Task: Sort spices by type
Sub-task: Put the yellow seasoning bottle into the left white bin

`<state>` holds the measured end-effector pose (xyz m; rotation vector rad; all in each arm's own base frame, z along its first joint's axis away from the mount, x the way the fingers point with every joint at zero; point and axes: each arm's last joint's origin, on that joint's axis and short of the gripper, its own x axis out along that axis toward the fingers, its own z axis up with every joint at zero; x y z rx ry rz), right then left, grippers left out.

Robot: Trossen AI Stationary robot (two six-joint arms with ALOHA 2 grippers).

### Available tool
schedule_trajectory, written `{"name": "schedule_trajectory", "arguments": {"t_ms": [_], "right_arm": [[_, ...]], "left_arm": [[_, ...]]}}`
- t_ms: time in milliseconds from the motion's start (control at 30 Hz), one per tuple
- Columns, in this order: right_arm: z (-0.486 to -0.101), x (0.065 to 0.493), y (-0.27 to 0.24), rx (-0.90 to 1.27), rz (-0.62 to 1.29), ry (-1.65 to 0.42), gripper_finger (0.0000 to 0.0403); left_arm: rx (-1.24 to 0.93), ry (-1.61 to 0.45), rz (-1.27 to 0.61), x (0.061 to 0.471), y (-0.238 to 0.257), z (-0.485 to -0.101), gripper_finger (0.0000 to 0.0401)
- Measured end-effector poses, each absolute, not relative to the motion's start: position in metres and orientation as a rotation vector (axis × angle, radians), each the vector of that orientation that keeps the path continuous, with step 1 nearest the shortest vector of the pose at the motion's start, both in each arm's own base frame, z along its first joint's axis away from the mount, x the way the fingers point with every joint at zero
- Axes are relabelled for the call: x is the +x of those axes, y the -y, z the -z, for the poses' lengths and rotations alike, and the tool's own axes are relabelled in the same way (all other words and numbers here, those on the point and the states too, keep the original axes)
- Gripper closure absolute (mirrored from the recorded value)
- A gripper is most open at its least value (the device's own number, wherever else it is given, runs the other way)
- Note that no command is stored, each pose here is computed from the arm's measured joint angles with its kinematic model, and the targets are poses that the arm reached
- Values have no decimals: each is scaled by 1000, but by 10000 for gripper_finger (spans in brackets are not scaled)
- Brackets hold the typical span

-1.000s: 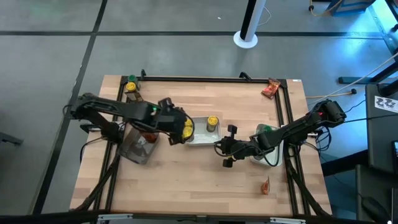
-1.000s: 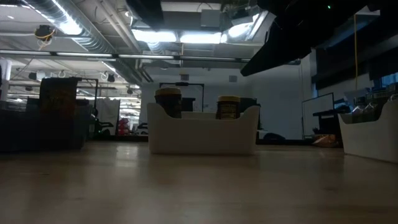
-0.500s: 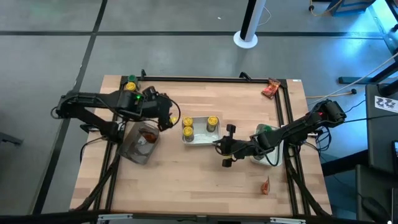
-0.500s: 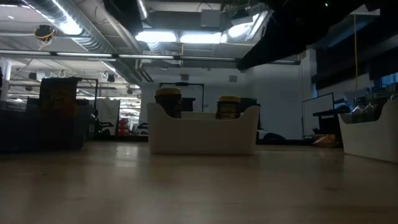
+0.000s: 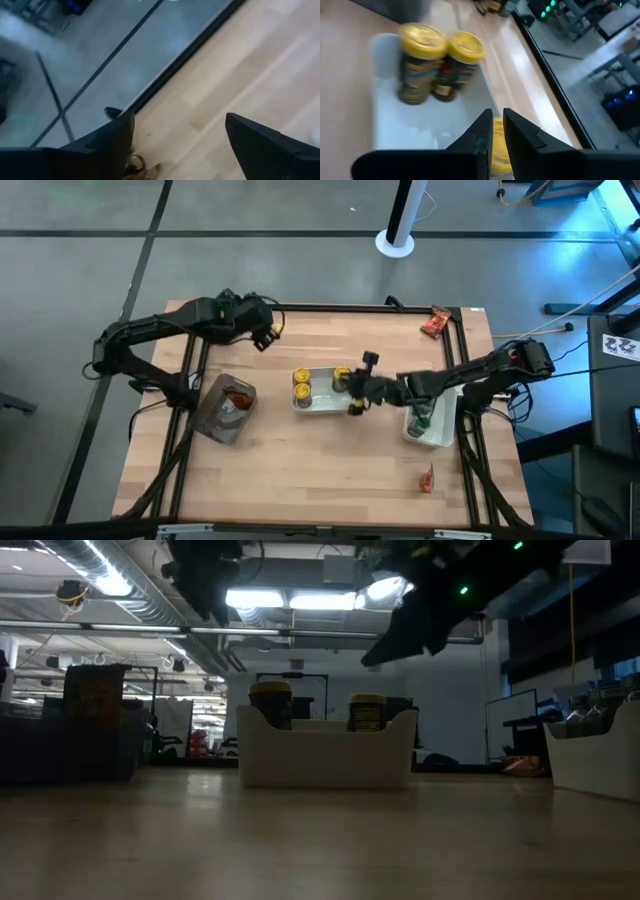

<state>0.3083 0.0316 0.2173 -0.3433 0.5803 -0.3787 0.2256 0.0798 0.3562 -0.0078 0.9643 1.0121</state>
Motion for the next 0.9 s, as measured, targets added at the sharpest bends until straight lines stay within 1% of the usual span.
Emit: {"name": "schedule_trajectory", "arguments": {"t_ms": [200, 400, 667, 900], "right_arm": [[-217, 312, 1, -268, 349, -595, 357], [-219, 314, 17, -247, 320, -564, 357], [-222, 316, 20, -251, 281, -538, 357], [-221, 316, 18, -230, 232, -535, 357]], "left_arm": [[-80, -980, -1149, 211, -112, -356, 105], [-150, -1003, -1276, 195, -141, -354, 105], [-254, -1144, -1419, 179, -175, -335, 105], [-349, -1314, -1511, 171, -201, -310, 105]]}}
